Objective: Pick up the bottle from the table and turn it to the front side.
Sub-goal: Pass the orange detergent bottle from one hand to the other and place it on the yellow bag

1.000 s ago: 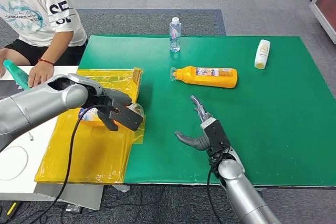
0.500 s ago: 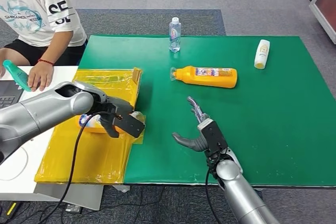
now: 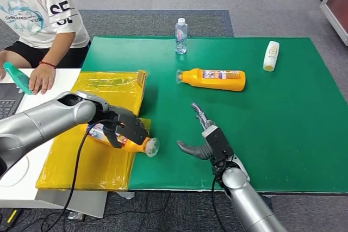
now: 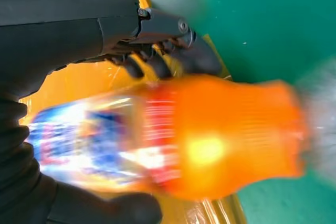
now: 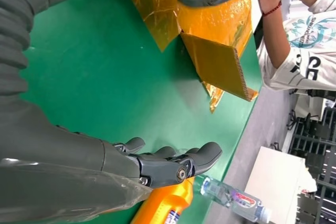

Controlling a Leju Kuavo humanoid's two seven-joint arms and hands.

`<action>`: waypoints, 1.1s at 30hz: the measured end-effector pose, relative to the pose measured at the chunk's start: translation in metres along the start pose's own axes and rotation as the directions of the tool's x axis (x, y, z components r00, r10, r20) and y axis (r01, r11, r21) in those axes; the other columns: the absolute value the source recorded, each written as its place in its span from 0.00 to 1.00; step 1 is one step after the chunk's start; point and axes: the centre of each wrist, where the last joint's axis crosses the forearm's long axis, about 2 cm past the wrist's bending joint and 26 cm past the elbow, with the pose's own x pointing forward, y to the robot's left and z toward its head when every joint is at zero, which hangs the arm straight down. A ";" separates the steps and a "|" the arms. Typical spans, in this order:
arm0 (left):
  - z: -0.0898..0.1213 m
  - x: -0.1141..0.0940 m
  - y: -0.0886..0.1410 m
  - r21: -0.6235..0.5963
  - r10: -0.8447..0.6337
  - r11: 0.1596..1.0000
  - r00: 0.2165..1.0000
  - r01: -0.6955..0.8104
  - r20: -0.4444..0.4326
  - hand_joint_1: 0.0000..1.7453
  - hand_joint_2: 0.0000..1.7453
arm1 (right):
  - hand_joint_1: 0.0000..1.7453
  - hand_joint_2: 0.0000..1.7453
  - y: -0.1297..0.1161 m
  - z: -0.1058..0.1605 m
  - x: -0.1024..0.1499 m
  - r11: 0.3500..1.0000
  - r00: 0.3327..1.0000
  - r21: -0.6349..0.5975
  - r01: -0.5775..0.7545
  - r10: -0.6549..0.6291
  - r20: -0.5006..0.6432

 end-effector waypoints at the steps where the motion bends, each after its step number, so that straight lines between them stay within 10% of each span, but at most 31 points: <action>1: -0.001 -0.001 -0.001 0.005 0.001 1.000 1.000 -0.001 0.000 0.00 1.00 | 0.00 1.00 0.001 0.001 -0.001 1.000 1.000 -0.001 0.002 -0.002 -0.003; 26: -0.029 -0.018 -0.045 0.189 -0.021 0.982 0.999 0.013 0.043 0.00 1.00 | 0.00 1.00 0.005 0.031 -0.019 0.998 0.996 -0.045 0.032 -0.035 -0.081; 33: -0.079 0.026 -0.098 0.729 -0.225 0.685 0.956 0.019 0.187 0.00 1.00 | 0.00 1.00 0.001 0.048 -0.024 0.995 0.994 -0.097 0.020 -0.031 -0.104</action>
